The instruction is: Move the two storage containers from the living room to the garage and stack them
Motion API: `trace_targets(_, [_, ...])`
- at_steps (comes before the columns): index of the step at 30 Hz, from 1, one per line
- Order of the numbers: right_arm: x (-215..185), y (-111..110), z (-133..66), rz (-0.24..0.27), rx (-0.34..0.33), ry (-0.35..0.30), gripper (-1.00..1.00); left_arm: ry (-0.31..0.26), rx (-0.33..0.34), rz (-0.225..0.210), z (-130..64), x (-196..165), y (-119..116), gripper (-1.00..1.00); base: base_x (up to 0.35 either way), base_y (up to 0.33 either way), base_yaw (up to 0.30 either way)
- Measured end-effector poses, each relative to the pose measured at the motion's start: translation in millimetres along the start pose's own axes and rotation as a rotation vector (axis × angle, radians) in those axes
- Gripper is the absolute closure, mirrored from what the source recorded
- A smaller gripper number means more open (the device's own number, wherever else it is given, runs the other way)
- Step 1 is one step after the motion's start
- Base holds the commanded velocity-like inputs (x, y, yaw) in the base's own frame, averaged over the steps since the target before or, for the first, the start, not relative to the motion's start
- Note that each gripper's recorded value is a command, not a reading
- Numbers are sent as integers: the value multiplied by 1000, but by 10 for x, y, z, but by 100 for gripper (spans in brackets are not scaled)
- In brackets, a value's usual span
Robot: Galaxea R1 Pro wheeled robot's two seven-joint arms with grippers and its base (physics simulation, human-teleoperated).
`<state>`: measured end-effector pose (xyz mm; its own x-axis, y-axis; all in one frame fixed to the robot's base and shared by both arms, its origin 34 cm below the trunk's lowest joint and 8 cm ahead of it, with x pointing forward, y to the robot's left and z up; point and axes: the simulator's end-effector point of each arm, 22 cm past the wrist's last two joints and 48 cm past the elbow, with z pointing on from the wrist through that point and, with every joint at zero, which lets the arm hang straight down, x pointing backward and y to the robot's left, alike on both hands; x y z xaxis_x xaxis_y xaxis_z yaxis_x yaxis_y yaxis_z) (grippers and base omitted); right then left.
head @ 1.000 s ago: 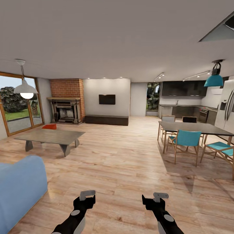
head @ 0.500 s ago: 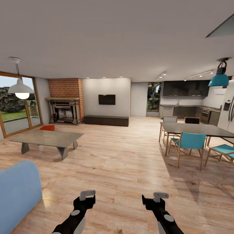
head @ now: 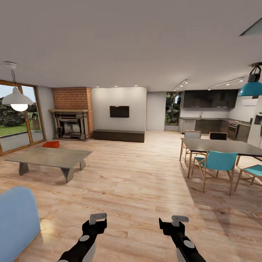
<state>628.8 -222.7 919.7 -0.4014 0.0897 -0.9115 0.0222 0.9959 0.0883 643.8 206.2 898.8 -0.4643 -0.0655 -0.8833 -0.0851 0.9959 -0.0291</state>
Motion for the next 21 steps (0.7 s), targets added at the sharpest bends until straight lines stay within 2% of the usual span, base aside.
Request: trace_targets(21, [36,-3,10,0,1,7,-100,7,0,0,12,36,-1,-100,331,0,0])
